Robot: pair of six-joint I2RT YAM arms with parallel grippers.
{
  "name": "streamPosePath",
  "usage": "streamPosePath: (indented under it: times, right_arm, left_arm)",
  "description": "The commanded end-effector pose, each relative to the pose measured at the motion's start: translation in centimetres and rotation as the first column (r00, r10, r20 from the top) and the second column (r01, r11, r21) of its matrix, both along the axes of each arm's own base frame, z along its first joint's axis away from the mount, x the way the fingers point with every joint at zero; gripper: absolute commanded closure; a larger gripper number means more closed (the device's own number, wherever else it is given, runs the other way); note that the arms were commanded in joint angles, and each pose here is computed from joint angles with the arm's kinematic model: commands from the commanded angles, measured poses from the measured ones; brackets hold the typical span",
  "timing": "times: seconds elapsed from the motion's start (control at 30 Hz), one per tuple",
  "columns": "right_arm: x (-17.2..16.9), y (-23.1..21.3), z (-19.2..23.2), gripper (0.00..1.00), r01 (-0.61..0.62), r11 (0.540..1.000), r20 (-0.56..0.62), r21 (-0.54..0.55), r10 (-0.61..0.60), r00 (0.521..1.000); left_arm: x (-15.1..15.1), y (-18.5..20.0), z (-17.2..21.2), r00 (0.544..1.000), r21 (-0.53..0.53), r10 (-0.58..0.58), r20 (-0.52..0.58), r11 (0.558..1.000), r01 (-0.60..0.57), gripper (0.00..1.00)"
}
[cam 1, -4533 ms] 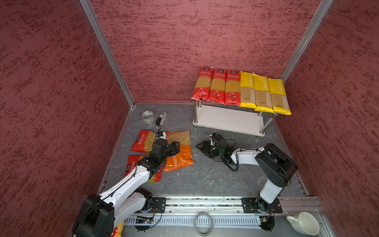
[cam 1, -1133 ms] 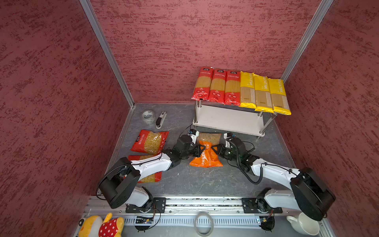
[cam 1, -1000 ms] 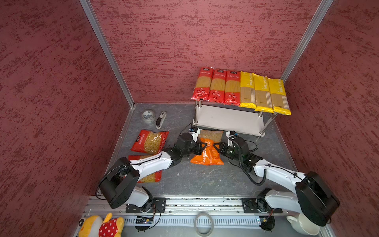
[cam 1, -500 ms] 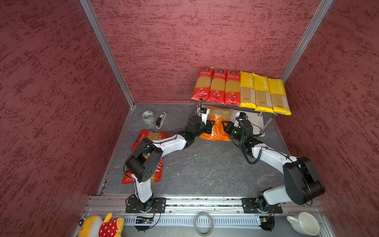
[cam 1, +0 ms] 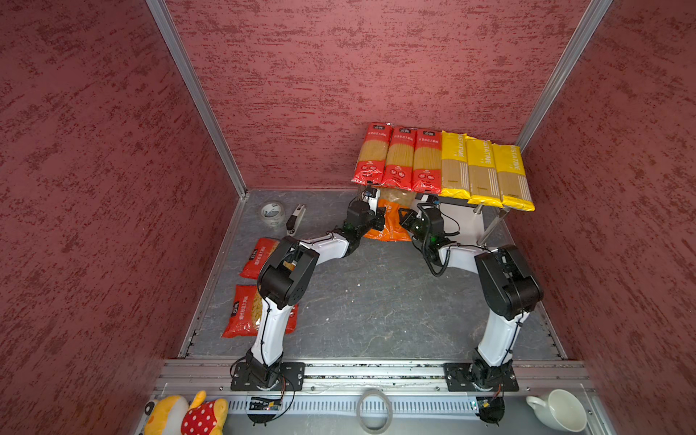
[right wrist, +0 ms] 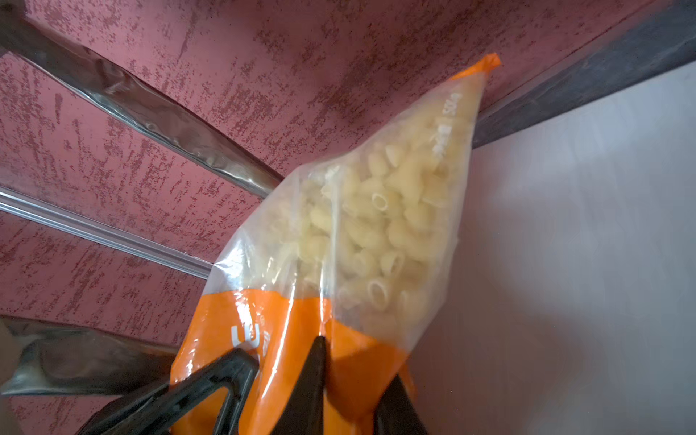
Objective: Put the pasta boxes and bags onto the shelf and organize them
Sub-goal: 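Carry the orange macaroni bag with both grippers onto the lower shelf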
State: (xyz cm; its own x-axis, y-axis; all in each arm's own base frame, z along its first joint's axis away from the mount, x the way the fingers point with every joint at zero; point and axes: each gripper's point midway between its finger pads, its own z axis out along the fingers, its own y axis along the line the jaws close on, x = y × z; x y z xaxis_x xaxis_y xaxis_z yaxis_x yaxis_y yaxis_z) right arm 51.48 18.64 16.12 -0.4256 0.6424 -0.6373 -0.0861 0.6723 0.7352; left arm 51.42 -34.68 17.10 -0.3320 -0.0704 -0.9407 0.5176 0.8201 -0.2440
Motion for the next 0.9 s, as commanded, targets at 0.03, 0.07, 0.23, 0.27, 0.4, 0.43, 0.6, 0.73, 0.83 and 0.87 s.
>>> streamPosePath:
  times: [0.03,0.07,0.23,0.27,0.4,0.43,0.6,0.73,0.83,0.87]
  right_arm:
    - [1.3,0.1,3.7,0.98,0.0,0.997,0.118,0.071,-0.009,0.993]
    - [1.3,0.0,3.1,0.95,0.001,0.998,0.101,0.069,-0.008,0.995]
    - [1.1,-1.0,1.5,0.84,0.018,0.997,0.043,0.073,-0.021,0.999]
    - [1.0,-1.1,1.5,0.79,0.019,0.997,0.038,0.071,-0.022,0.999]
    - [0.7,-1.9,1.4,0.66,0.023,0.998,0.005,0.054,-0.024,1.0]
    - [0.6,-2.0,1.3,0.63,0.022,0.999,-0.006,0.05,-0.022,1.0]
    - [-0.7,-2.7,0.6,0.48,0.017,0.999,-0.059,0.04,-0.015,0.998]
    - [-1.7,-3.1,0.1,0.44,0.001,1.0,-0.097,0.015,0.0,0.995]
    - [-2.7,-2.6,0.0,0.42,-0.04,0.999,-0.122,0.016,0.042,0.992]
    - [-3.1,-2.5,0.1,0.42,-0.055,0.998,-0.128,0.018,0.057,0.99]
  left_arm:
    - [0.8,0.0,1.3,0.999,0.023,0.004,0.051,1.0,-0.005,0.75]
    - [0.7,0.0,0.8,0.999,0.039,0.003,0.035,0.999,-0.004,0.73]
    - [0.7,0.5,0.0,1.0,0.089,0.017,0.006,0.996,-0.018,0.6]
    - [0.6,0.7,0.0,1.0,0.095,0.021,-0.002,0.995,-0.021,0.57]
    - [0.0,1.8,0.7,0.999,0.088,0.039,-0.016,0.995,-0.037,0.45]
    - [-0.2,1.9,1.0,0.999,0.092,0.039,-0.012,0.995,-0.038,0.43]
    - [-2.1,2.9,1.9,0.999,0.098,0.037,-0.016,0.995,-0.035,0.38]
    - [-4.1,4.1,2.1,0.999,0.091,0.038,-0.03,0.995,-0.035,0.36]
    - [-5.9,4.8,2.1,0.998,0.073,0.035,-0.058,0.997,-0.031,0.35]
    - [-6.6,5.2,1.8,0.996,0.065,0.038,-0.077,0.997,-0.033,0.35]
